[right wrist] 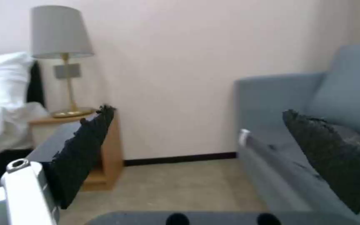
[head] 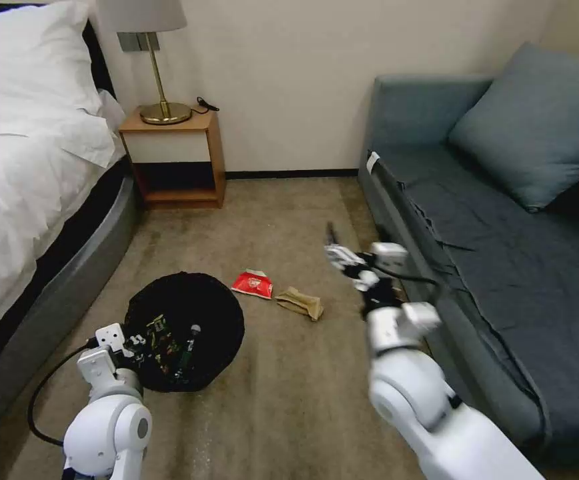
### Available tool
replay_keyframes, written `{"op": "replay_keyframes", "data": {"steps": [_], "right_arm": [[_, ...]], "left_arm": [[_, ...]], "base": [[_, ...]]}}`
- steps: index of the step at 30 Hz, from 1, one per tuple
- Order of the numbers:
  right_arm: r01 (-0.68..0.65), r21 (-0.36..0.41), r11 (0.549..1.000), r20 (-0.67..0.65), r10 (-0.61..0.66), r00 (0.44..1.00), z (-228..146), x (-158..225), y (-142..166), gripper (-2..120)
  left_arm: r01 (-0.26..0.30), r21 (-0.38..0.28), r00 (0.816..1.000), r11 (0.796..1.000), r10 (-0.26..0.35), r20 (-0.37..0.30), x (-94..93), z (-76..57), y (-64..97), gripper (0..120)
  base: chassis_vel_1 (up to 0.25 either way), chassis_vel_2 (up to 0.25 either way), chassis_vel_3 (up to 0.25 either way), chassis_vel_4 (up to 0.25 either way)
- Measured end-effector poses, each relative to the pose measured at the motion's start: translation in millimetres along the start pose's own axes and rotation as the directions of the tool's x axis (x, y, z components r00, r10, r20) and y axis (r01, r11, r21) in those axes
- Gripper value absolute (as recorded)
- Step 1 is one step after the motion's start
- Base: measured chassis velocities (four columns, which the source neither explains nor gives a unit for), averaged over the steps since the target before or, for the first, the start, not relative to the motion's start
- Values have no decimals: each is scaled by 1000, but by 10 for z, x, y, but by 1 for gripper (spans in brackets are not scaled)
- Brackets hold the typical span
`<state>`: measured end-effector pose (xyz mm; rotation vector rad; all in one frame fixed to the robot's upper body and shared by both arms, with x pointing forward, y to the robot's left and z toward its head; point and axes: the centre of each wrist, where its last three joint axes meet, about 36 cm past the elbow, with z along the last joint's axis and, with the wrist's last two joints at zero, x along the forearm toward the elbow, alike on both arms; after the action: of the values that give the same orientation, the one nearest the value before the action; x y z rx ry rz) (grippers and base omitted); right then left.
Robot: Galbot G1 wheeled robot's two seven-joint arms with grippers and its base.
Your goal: Pick up the trash bin, then pick up the garbage on the floor and place it into the trash bin.
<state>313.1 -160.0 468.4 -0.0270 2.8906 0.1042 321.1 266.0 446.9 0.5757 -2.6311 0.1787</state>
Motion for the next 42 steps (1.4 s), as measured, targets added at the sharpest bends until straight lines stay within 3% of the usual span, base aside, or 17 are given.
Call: {"op": "replay_keyframes", "data": {"steps": [4, 13, 22, 42], "right_arm": [[-34, 13, 999, 3, 34, 999, 88, 346, 32, 100], [-52, 25, 998, 8, 52, 999, 176, 551, 121, 100], [-42, 19, 999, 9, 42, 999, 217, 527, 148, 100], [-14, 18, 1000, -15, 14, 1000, 361, 351, 171, 100]], "left_arm": [[0, 1, 1000, 1000, 0, 10, 17, -17, 0, 2], [-1, 9, 999, 1000, 1, 33, 73, -92, 6, 2], [0, 12, 999, 1000, -1, 37, 109, -101, 8, 2], [20, 16, 999, 1000, -20, 37, 38, -107, 43, 2]], "base": [[0, 0, 0, 0], [0, 0, 0, 0], [-39, 56, 46, -42], [-168, 169, 164, -168]]}}
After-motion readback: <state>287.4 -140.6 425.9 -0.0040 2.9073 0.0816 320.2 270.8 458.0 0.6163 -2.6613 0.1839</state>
